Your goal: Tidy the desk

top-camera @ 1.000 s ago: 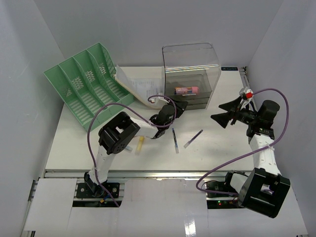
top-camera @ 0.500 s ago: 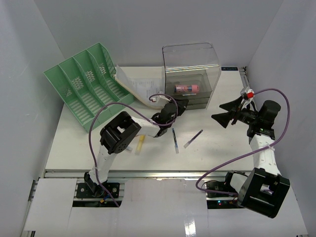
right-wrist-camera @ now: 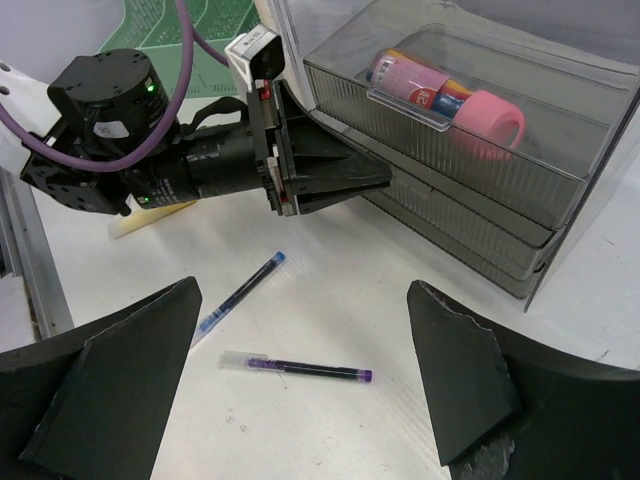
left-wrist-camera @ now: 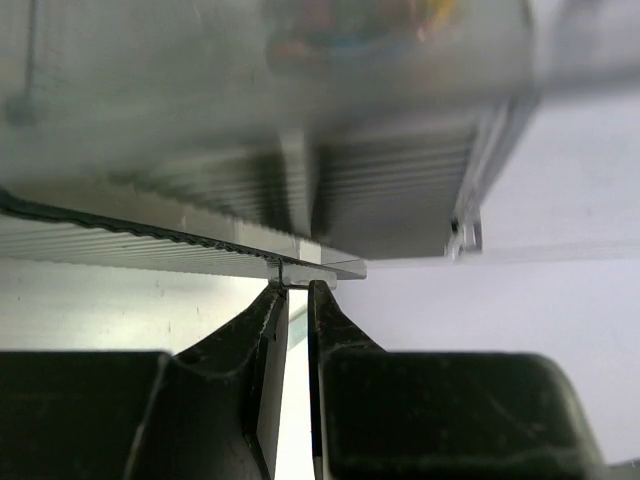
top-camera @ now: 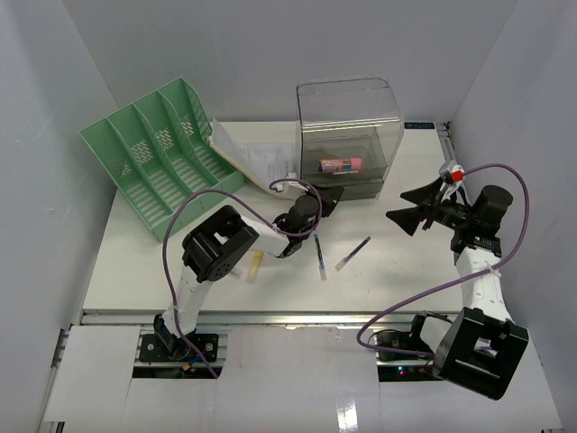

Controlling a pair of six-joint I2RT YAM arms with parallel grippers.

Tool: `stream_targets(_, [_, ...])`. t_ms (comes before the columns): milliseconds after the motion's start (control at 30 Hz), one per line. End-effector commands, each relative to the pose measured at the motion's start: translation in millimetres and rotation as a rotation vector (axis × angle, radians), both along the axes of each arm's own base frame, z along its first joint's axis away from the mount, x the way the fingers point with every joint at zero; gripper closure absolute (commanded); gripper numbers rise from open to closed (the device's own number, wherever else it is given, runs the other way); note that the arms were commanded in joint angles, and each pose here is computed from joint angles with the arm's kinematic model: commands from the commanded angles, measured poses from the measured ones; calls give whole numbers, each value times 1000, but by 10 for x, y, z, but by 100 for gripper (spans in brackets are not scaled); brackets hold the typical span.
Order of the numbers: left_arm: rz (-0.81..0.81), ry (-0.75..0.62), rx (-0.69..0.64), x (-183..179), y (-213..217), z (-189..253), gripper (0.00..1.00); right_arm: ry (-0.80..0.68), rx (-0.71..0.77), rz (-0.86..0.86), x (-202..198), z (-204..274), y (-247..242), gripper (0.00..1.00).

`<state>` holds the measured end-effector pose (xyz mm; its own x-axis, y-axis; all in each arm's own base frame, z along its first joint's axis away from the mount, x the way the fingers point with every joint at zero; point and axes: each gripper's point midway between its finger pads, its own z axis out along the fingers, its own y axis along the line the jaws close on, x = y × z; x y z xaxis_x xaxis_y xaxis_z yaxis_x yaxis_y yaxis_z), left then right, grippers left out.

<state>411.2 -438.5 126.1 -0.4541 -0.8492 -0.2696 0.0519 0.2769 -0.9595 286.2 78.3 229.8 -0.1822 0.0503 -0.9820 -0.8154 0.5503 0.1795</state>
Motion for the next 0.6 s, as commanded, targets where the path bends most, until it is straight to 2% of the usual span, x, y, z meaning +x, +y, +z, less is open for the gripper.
stream_targets(0, [-65, -50, -35, -315, -51, 247, 100, -38, -13, 16, -49, 38, 8, 10])
stream_targets(233, [-127, -51, -64, -661, -160, 236, 100, -44, -35, 31, -87, -16, 17, 10])
stream_targets(433, [-145, -47, -60, -798, -164, 213, 100, -96, -66, 87, -120, -21, 35, 10])
stream_targets(500, [-147, -48, -61, -812, -158, 224, 93, -110, -72, 111, -144, -13, 49, 10])
stream_targets(567, [-148, -33, -57, -820, -144, 205, 73, -142, -81, 142, -167, 17, 68, 10])
